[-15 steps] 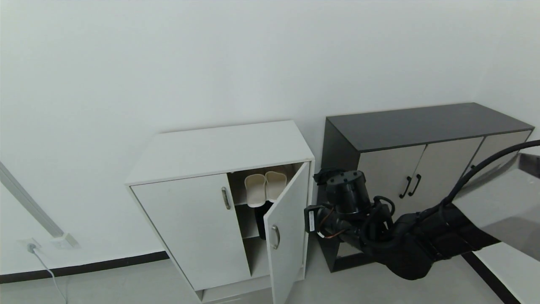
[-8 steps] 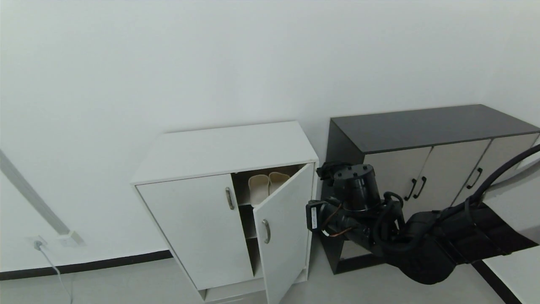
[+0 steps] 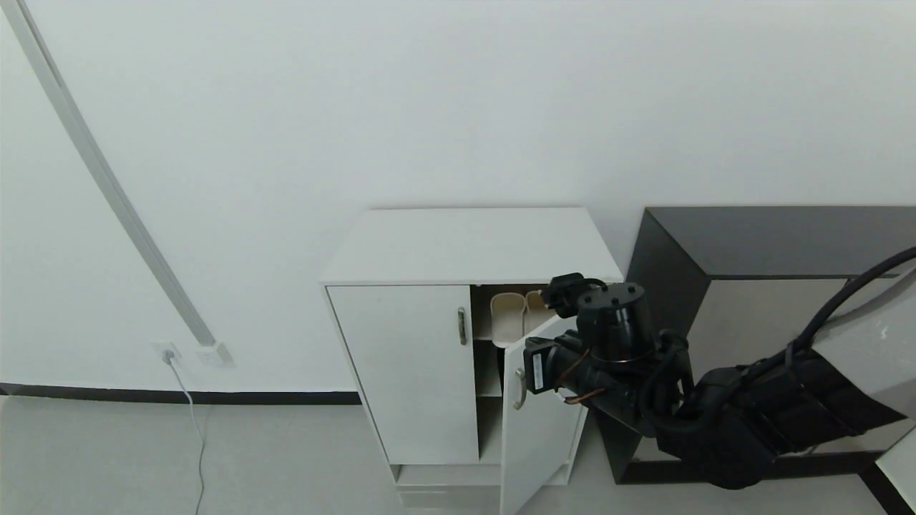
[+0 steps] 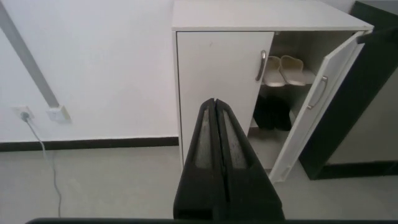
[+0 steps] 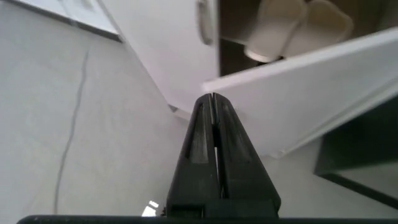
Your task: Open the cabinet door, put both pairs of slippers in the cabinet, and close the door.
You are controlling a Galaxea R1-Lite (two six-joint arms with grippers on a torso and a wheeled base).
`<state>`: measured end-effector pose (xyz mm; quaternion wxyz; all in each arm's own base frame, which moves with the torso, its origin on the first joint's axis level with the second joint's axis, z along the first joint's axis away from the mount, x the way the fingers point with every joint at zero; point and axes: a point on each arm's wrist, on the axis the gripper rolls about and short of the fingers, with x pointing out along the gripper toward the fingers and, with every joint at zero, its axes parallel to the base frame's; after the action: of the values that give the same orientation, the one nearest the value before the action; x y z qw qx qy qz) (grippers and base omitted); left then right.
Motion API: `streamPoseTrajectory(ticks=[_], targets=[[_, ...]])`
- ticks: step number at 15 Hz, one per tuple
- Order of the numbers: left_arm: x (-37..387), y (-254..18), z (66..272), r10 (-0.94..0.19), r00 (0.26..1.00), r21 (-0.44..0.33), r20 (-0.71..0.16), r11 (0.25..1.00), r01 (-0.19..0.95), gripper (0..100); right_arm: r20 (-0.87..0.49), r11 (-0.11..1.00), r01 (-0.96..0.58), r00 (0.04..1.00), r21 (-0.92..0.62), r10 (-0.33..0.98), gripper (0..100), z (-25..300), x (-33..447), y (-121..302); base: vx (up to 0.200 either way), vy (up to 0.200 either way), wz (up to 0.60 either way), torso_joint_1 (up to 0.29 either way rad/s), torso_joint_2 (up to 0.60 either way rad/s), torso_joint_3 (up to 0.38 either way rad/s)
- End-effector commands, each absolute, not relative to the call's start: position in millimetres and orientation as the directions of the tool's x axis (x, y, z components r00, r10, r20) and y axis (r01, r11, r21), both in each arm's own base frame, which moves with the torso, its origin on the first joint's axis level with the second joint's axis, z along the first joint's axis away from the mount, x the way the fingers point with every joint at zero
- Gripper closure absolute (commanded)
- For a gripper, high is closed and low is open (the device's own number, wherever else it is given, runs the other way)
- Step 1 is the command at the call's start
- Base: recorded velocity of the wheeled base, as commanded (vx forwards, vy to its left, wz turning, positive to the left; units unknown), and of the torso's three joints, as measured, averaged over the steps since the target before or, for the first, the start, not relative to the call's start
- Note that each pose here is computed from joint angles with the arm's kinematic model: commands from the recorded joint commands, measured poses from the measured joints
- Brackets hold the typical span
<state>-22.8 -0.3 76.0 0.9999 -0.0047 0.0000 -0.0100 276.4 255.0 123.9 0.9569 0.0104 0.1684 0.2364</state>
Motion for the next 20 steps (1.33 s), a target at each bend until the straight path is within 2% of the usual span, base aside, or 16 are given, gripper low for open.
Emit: streamPoseTrajectory(ticks=[1, 3, 7, 11, 16, 20], targets=[[-22.8, -0.3, 75.9, -0.02, 1.0, -0.009, 0.0, 1.0, 0.02, 100, -0.313, 0.891, -0.445, 0.837, 0.089, 0.449, 100, 122.8, 275.4, 250.0, 0.0, 0.0, 0.0, 0.0, 0.0, 0.0], [-22.8, -0.3, 75.9, -0.02, 1.0, -0.009, 0.0, 1.0, 0.02, 100, -0.314, 0.89, -0.453, 0.838, 0.057, 0.447, 100, 127.9, 264.7, 238.4, 0.0, 0.0, 0.0, 0.0, 0.0, 0.0], [-22.8, -0.4, 75.9, -0.023, 1.0, -0.008, 0.0, 1.0, 0.023, 100, -0.406, 0.88, -0.475, 0.804, 0.002, 0.435, 100, 108.4, 238.5, 217.1, 0.0, 0.0, 0.0, 0.0, 0.0, 0.0], [-22.7, -0.3, 75.5, -0.021, 1.0, -0.008, -0.002, 1.0, 0.021, 100, -0.455, 0.875, -0.485, 0.78, -0.006, 0.429, 100, 87.0, 227.8, 211.7, 0.15, 0.0, 0.0, -0.003, 0.0, 0.003], [-22.7, -0.3, 75.5, -0.021, 1.0, -0.006, -0.002, 1.0, 0.021, 100, -0.474, 0.878, -0.478, 0.776, -0.012, 0.416, 100, 64.5, 237.9, 218.0, 0.0, 0.0, 0.0, 0.0, 0.0, 0.0], [-22.8, -0.3, 75.9, -0.021, 1.0, -0.008, 0.0, 1.0, 0.021, 100, -0.468, 0.887, -0.462, 0.786, -0.01, 0.404, 100, 47.5, 264.0, 234.4, 0.0, 0.0, 0.0, 0.0, 0.0, 0.0]])
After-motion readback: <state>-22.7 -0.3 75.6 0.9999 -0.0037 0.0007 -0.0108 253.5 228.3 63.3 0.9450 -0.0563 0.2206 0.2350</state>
